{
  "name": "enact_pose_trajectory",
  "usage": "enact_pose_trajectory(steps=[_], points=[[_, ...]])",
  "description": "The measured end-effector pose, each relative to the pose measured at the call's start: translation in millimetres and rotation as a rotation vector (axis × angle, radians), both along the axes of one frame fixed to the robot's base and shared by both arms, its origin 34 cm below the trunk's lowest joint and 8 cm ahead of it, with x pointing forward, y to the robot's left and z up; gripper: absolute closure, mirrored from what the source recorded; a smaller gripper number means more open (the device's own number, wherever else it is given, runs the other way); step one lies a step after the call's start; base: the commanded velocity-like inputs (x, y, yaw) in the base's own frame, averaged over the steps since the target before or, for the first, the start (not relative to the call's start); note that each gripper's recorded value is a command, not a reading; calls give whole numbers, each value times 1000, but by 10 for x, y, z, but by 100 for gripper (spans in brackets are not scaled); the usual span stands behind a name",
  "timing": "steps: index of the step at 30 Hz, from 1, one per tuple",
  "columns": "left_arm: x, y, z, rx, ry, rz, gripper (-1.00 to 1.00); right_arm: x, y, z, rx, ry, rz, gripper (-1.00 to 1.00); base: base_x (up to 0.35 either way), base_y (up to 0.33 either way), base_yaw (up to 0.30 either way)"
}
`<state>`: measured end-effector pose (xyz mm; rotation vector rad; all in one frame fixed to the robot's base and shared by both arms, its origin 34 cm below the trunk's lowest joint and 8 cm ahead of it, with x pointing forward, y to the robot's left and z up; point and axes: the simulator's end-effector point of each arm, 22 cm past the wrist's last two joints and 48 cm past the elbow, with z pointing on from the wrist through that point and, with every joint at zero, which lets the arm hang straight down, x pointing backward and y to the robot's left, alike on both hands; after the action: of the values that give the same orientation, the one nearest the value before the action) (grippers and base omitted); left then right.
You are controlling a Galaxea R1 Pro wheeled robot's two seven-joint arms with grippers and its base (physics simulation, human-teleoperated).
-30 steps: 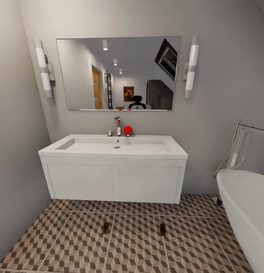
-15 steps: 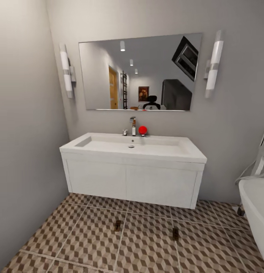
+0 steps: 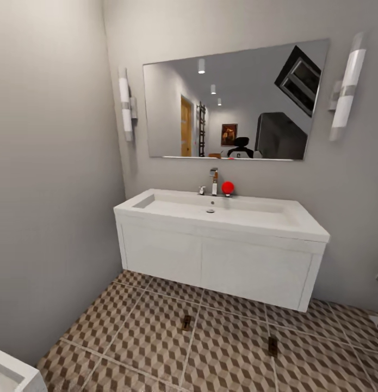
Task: Take the four mousetraps from the cabinet in the bathroom and place them on the bathroom floor. Make sure all four end up on the same floor surface, and ensure that at least two of them are either under or directly next to the same bathroom sink.
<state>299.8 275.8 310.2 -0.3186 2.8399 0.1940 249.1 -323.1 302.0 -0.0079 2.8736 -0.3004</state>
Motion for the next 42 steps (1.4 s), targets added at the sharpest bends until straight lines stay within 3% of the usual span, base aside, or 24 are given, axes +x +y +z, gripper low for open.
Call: enact_pose_trajectory(steps=[10,26,42], points=[[1,-10,0,-1,0,0,-100,1,10,-1,1,1,1,-100,0,0,244],[4,-12,1,-1,-1,0,-100,-13,23,-5,2,6,2,-100,0,0,62],[4,-12,1,-1,-1,0,-100,-13,35,-7,4,7,3,-100,0,0,248]])
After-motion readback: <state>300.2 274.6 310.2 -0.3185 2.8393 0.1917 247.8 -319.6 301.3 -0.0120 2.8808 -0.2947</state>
